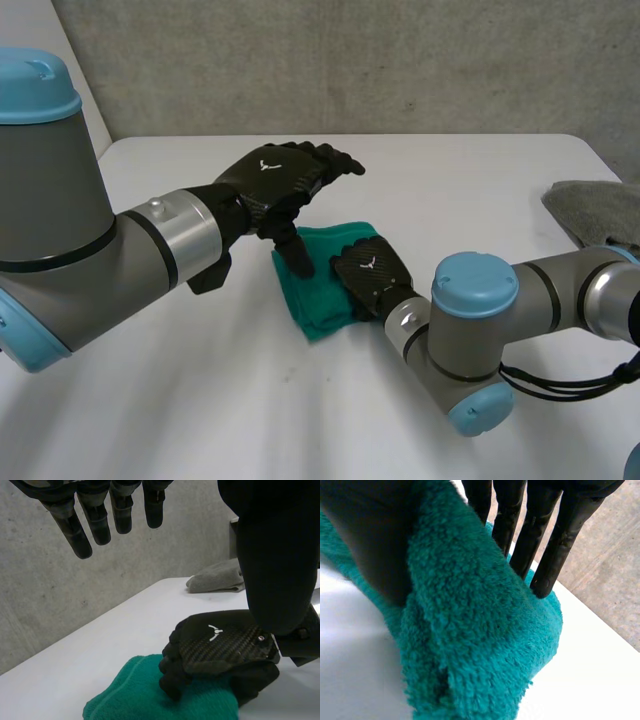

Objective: Fold the laundry.

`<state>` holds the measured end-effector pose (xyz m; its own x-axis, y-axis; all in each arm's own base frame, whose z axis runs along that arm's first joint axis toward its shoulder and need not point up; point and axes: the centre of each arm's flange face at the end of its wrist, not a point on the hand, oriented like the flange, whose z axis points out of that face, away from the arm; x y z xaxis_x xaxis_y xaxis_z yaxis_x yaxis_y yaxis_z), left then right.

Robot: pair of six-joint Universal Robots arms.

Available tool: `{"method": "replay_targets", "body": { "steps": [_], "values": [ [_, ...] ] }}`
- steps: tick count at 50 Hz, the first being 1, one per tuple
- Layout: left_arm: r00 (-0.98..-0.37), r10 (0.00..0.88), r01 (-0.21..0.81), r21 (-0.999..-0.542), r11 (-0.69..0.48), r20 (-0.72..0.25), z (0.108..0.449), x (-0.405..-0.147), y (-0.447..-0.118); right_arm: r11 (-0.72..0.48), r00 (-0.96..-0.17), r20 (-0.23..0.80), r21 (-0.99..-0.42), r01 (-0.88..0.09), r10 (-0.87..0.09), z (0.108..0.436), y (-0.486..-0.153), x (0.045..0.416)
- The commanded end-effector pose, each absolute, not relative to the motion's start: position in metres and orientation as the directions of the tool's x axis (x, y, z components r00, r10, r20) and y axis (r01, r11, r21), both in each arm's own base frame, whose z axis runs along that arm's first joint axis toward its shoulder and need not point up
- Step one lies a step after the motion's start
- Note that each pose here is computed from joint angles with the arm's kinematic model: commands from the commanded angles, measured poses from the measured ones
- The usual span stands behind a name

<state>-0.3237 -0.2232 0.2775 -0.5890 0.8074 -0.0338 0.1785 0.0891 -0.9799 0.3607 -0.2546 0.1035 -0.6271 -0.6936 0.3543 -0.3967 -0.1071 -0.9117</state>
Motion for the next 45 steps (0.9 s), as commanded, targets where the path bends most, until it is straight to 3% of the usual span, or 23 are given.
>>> {"method": "replay_targets", "body": {
  "steps": [1, 7, 17, 26, 33, 37, 45],
  "values": [
    [-0.589, 0.807, 0.182, -0.979, 0.093, -0.033, 0.276, -0.323, -0.223, -0.123, -0.630, 0.357, -0.915, -0.384, -0.689, 0.112, -0.257, 0.362],
    [-0.589, 0.807, 0.181, -0.979, 0.092, -0.033, 0.276, -0.323, -0.223, -0.103, -0.663, 0.376, -0.905, -0.413, -0.647, 0.114, -0.283, 0.337],
    [-0.591, 0.806, 0.190, -0.976, 0.104, -0.029, 0.272, -0.322, -0.222, -0.091, -0.627, 0.466, -0.841, -0.534, -0.624, 0.119, -0.304, 0.286],
    [-0.592, 0.806, 0.198, -0.973, 0.116, -0.024, 0.268, -0.321, -0.221, -0.049, -0.673, 0.544, -0.794, -0.605, -0.501, 0.128, -0.344, 0.223],
    [-0.594, 0.804, 0.203, -0.971, 0.124, -0.021, 0.264, -0.321, -0.222, -0.099, -0.645, 0.607, -0.759, -0.643, -0.465, 0.138, -0.375, 0.202],
    [-0.594, 0.804, 0.204, -0.971, 0.128, -0.019, 0.263, -0.321, -0.222, -0.157, -0.655, 0.626, -0.763, -0.627, -0.422, 0.156, -0.403, 0.204],
    [-0.632, 0.774, 0.208, -0.970, 0.128, -0.033, 0.264, -0.318, -0.225, -0.339, -0.755, 0.619, -0.773, -0.537, -0.217, 0.232, -0.472, 0.197]
  ]
}}
